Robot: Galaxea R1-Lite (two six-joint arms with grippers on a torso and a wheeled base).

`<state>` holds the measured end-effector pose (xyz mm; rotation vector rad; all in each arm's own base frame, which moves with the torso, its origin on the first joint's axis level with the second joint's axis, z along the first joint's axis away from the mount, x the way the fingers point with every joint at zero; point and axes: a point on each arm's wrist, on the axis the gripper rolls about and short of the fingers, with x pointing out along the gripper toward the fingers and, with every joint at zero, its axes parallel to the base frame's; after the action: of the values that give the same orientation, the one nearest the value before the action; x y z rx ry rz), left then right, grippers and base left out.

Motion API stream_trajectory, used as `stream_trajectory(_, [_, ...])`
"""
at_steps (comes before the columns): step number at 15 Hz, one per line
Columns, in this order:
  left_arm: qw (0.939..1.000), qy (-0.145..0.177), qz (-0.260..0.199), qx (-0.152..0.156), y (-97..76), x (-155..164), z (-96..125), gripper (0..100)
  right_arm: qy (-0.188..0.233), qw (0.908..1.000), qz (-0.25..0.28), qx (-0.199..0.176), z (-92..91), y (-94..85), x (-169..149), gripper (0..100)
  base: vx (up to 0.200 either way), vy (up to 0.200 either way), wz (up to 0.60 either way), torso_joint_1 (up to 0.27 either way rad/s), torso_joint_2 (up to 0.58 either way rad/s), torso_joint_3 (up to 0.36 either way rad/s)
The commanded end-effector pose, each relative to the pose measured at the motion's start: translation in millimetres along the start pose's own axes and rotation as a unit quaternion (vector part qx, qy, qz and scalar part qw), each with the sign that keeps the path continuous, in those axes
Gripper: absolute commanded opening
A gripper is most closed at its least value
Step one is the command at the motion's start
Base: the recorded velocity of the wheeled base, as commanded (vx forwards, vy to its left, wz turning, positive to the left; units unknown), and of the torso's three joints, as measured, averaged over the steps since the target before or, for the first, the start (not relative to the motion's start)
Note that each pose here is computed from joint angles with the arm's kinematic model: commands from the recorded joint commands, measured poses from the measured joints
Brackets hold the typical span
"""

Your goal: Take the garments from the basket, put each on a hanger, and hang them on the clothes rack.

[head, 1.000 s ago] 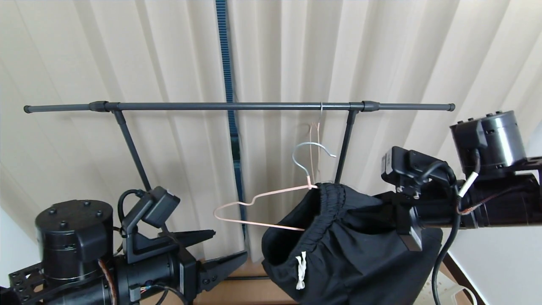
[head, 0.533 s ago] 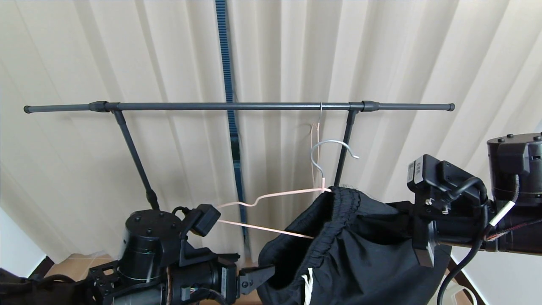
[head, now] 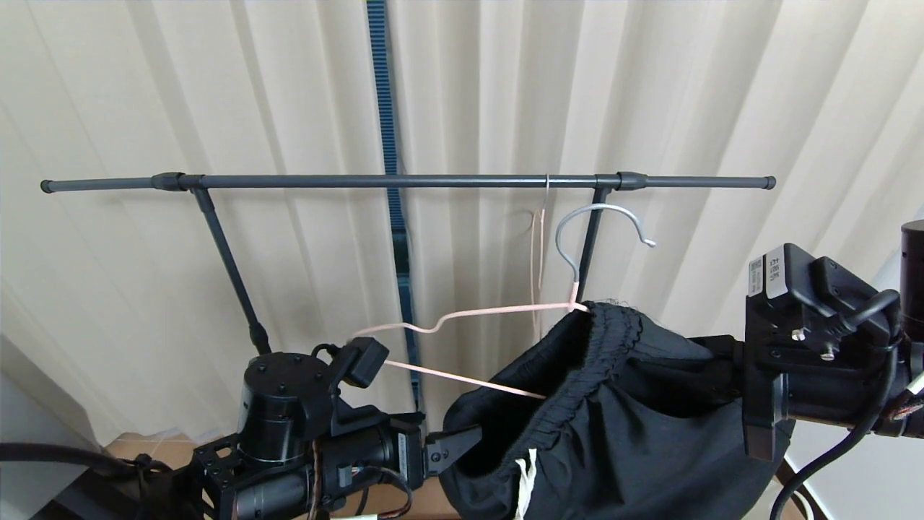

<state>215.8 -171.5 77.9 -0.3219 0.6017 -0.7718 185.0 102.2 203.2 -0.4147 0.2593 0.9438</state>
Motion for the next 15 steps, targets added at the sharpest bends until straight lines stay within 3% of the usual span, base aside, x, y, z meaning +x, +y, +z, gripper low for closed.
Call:
stream_trajectory(1, [0.9999,0.002,0.012,-0.006,11.6,10,-4,100,-0.005,1.0000,-0.001,-0.003,1.4,1.0,-3,0,0.000,0.000,0.00,0.000,0.00,0.000])
stream_trajectory(4, [0.9999,-0.004,0.013,-0.005,16.4,15,-6,100,-0.009,1.0000,-0.002,-0.003,1.7,2.8,-6,0,0.000,0.000,0.00,0.000,0.00,0.000])
stream_trajectory(9, [0.9998,0.015,0.015,-0.004,18.3,23,-15,100,-0.013,0.9999,0.006,-0.002,3.3,6.1,-5,0,0.000,0.000,0.00,0.000,0.00,0.000])
stream_trajectory(10, [0.9998,0.014,0.014,-0.004,18.2,23,-14,0,-0.013,0.9999,0.006,-0.002,3.3,6.1,-5,0,0.000,0.000,0.00,0.000,0.00,0.000])
stream_trajectory(15, [0.9990,-0.033,0.014,0.028,12.6,13,-7,0,-0.011,0.9999,0.004,0.000,3.2,4.5,-3,0,0.000,0.000,0.00,0.000,0.00,0.000])
